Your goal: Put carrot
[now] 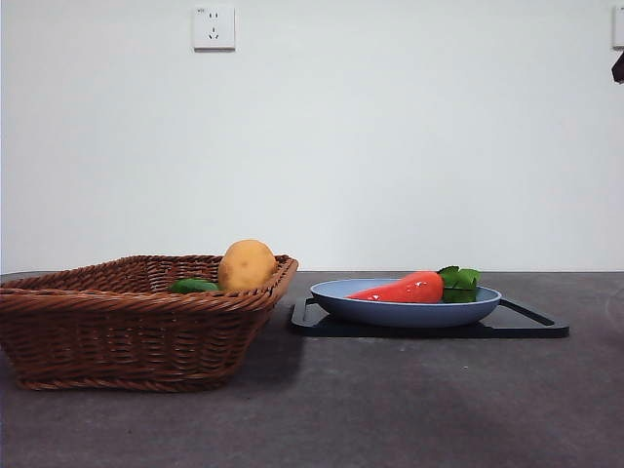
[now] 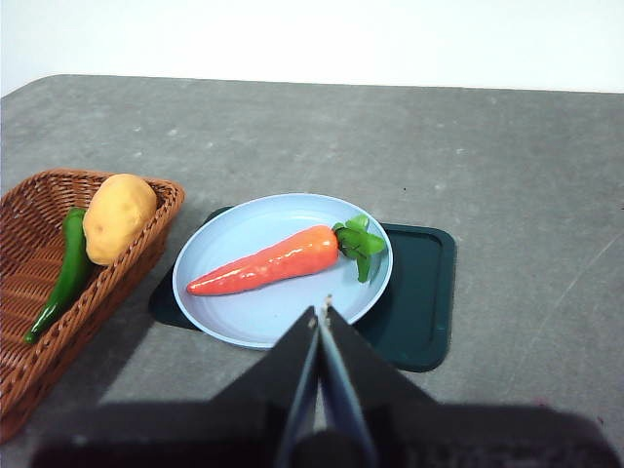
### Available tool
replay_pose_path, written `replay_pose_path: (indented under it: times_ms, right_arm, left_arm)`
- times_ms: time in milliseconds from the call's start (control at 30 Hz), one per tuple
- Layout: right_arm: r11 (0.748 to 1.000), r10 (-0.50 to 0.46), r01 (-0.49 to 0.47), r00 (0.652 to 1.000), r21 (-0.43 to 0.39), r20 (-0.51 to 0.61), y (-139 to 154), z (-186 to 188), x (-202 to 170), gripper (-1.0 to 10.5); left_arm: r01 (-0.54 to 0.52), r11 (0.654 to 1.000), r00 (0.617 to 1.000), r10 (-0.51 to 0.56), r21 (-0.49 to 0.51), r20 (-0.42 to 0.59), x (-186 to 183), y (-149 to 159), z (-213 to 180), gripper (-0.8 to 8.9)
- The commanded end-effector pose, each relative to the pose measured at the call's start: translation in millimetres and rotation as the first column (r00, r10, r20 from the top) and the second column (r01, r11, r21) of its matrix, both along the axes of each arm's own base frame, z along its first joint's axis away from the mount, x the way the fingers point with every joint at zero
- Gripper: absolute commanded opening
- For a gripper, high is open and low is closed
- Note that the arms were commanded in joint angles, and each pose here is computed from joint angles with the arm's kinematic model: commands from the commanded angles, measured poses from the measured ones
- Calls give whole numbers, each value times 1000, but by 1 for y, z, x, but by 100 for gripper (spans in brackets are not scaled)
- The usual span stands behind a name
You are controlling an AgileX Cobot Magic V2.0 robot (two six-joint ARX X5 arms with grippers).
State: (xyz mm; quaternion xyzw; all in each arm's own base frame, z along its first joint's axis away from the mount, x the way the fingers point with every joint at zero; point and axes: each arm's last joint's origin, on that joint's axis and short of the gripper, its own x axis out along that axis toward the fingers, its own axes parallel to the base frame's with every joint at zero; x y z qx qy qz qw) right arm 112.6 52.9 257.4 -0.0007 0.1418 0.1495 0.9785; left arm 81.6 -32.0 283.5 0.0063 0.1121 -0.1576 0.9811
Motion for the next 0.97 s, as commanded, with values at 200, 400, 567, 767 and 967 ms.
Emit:
replay_pose_path:
  times_ms: [200,400,567,767,967]
  right_arm:
    - [1000,0,0,1000,10,15,0,4,0,4]
    - [1000,0,0,1000,10,15,0,4,0,4]
    - [1000,-1,1,1000,10,15,0,4,0,4]
    - [1000,-1,1,1000,9,14,0,4,0,4]
    - [1000,-1,1,1000,9,15,0,4,0,4]
  left_arm:
    - [-310,951,920,295,17,257,-23,28,-29,8]
    - [-378,924,914,364,52,178,-9,34,-63,8]
    - [-386,920,917,375,67,131,2,36,-91,8]
    - [-382,920,924,376,87,74,10,36,-121,8]
    - [-385,921,923,381,68,62,13,36,-131,8]
